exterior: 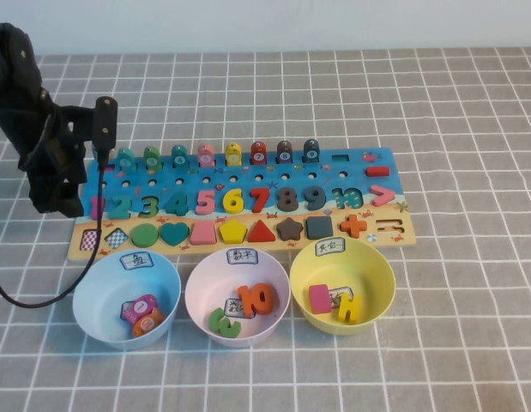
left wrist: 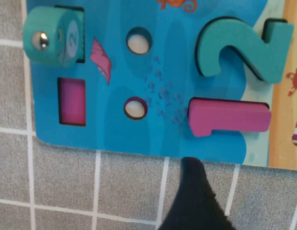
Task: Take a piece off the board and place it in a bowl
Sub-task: Pick up the "number 1"
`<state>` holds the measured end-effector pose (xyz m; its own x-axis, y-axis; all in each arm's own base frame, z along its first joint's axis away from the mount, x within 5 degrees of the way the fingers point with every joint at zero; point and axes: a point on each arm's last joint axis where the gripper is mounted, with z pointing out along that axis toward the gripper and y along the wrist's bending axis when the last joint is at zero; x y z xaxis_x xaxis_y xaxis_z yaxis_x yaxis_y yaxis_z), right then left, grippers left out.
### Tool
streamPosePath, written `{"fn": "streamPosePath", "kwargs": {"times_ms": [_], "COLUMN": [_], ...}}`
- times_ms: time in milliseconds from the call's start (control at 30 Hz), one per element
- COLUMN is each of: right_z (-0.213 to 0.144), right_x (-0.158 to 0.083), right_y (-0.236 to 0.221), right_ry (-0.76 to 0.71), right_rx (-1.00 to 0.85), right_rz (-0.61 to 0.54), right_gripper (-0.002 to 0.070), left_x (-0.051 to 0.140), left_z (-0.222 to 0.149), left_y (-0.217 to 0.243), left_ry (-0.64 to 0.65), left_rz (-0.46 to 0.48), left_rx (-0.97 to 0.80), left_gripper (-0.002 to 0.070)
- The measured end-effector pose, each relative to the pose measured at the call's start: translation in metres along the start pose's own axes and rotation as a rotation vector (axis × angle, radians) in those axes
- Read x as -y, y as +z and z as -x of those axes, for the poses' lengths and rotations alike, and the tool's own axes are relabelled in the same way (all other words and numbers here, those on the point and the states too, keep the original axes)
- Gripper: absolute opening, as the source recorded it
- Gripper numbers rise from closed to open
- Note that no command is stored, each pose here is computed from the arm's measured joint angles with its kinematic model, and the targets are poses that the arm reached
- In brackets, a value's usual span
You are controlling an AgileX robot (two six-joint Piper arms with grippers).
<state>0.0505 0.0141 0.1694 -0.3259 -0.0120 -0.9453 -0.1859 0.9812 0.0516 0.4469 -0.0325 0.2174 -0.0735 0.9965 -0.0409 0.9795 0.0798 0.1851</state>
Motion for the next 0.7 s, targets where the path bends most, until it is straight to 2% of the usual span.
{"fn": "streamPosePath", "kwargs": {"times_ms": [367, 700], "right_z": [0.000, 0.000], "right_x": [0.000, 0.000], "right_y": [0.000, 0.000], "right_ry": [0.000, 0.000], "right_rx": [0.002, 0.002], "right_rz": [0.000, 0.000], "right_gripper": [-0.0017, -0.0017], "left_x": [-0.001, -0.011], "left_z": [0.004, 0.007], "left_y": [0.008, 0.007], "left_ry": [-0.042, -0.024], "left_rz": [-0.026, -0.015], "left_rx": [0.074, 0.101], "left_gripper": [0.0427, 0.0427]}}
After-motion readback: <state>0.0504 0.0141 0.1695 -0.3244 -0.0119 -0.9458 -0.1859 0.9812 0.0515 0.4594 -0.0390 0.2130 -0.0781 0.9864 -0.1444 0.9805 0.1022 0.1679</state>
